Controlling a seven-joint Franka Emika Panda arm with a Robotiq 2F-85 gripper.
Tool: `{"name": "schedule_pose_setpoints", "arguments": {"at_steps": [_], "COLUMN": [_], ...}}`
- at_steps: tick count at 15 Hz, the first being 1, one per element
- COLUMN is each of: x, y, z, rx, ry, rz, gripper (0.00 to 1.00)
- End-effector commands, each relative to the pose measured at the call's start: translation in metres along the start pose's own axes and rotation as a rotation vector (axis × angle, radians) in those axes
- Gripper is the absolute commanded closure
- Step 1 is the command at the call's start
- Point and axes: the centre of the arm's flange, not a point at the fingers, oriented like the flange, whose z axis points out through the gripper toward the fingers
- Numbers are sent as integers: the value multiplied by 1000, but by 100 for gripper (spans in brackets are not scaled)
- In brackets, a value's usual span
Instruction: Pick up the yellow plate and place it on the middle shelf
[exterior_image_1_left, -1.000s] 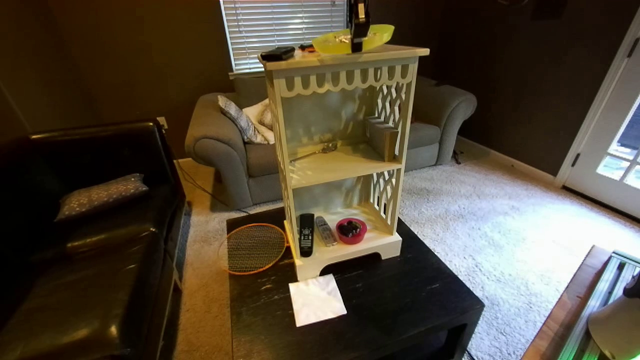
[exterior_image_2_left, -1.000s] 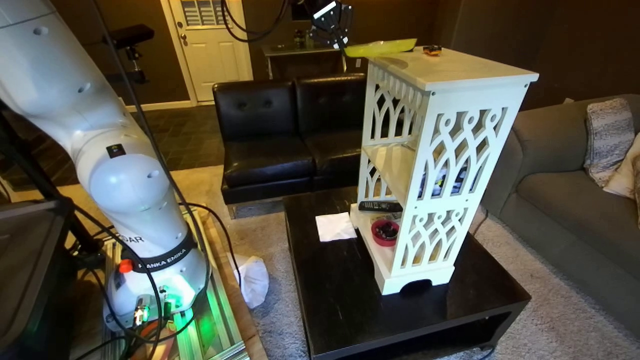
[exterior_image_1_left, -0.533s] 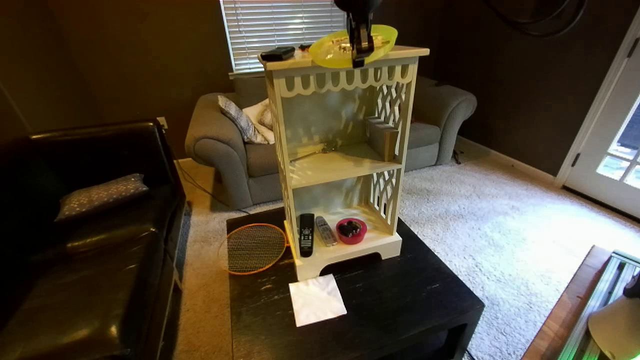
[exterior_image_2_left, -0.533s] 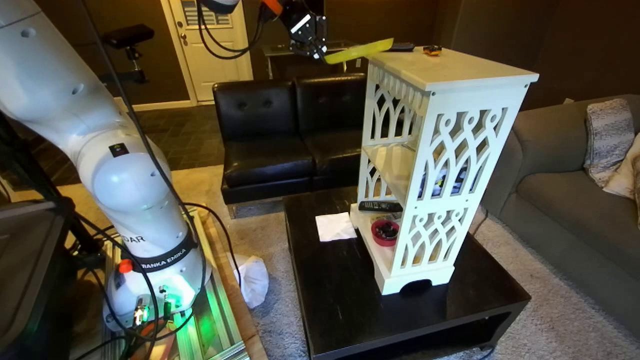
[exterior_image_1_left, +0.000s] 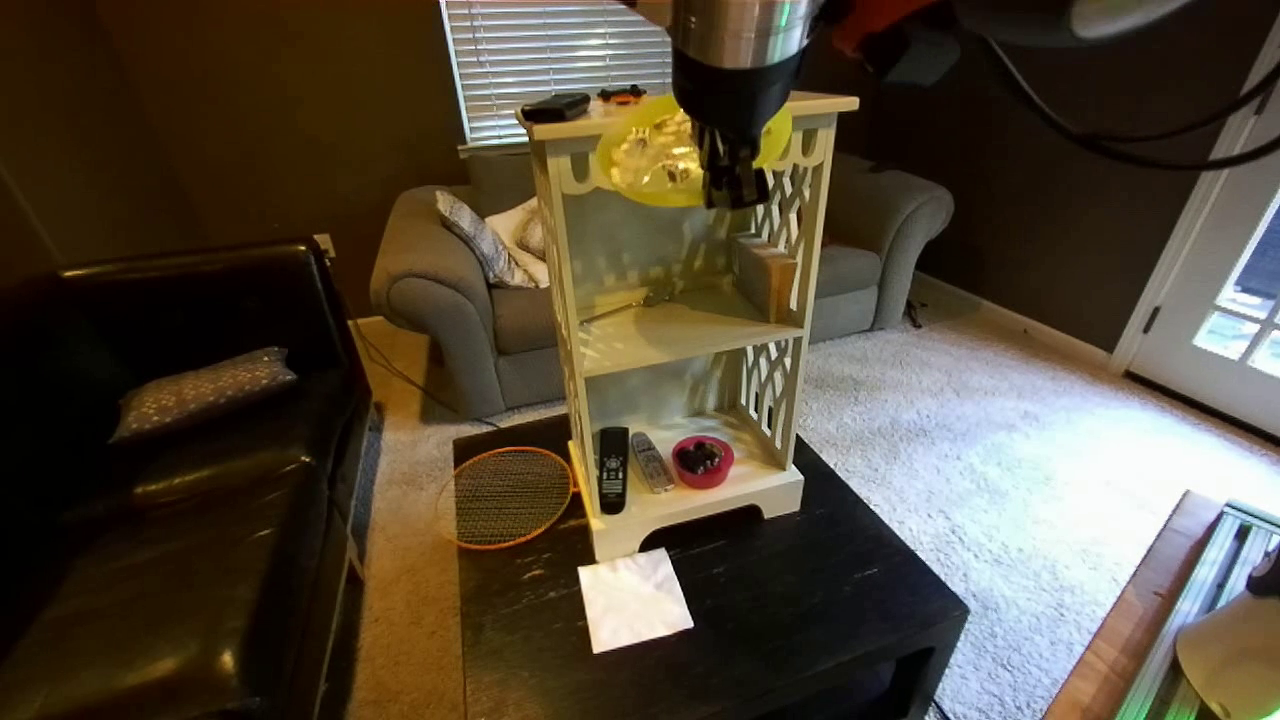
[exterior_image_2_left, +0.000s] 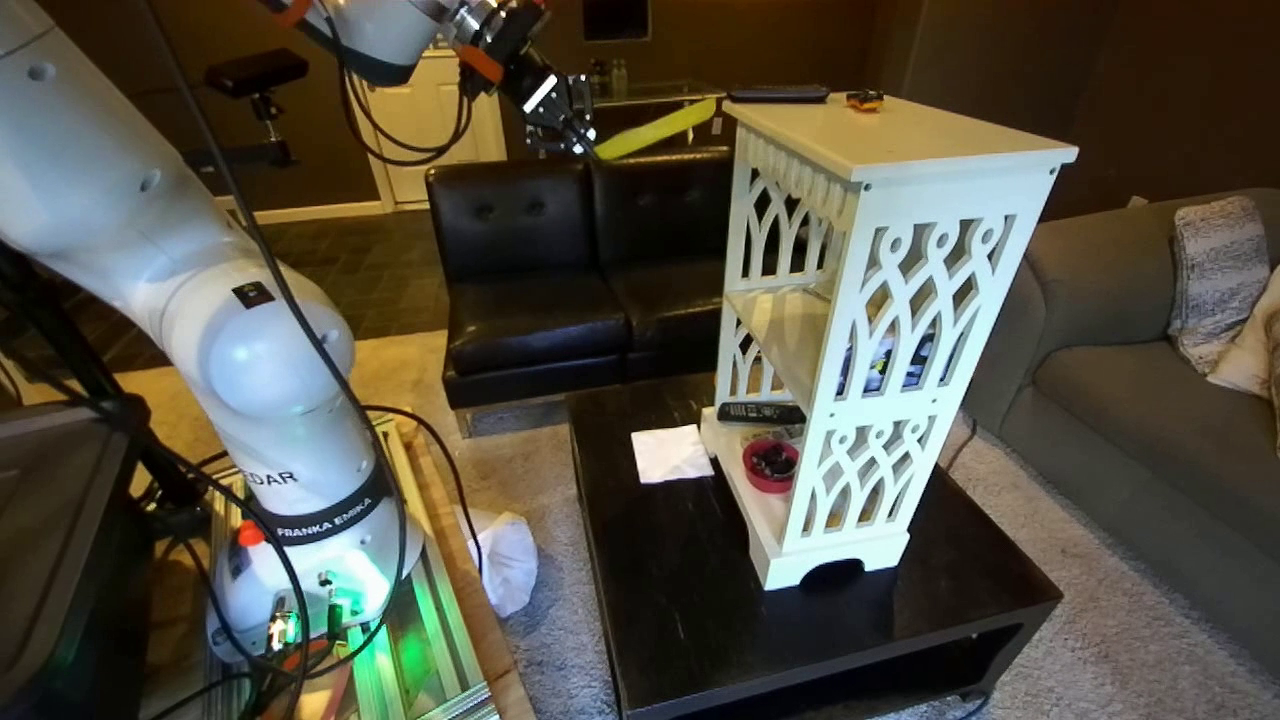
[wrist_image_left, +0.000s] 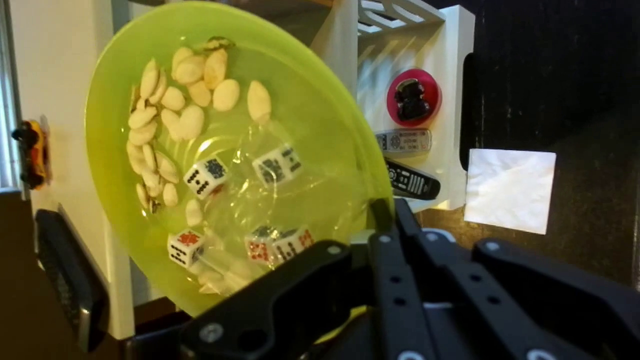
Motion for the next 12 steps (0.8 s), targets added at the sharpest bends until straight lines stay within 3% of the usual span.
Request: {"name": "schedule_pose_setpoints", "arguments": {"at_steps": [1,7,12], "x": [-13,-39,-73], "y": [-15,-14,-7], "z": [22,90,147], "rx": [51,165,264], "ry": [132,360,405], "rz": [-69,-111,-105], "gripper": [99,99,99]}}
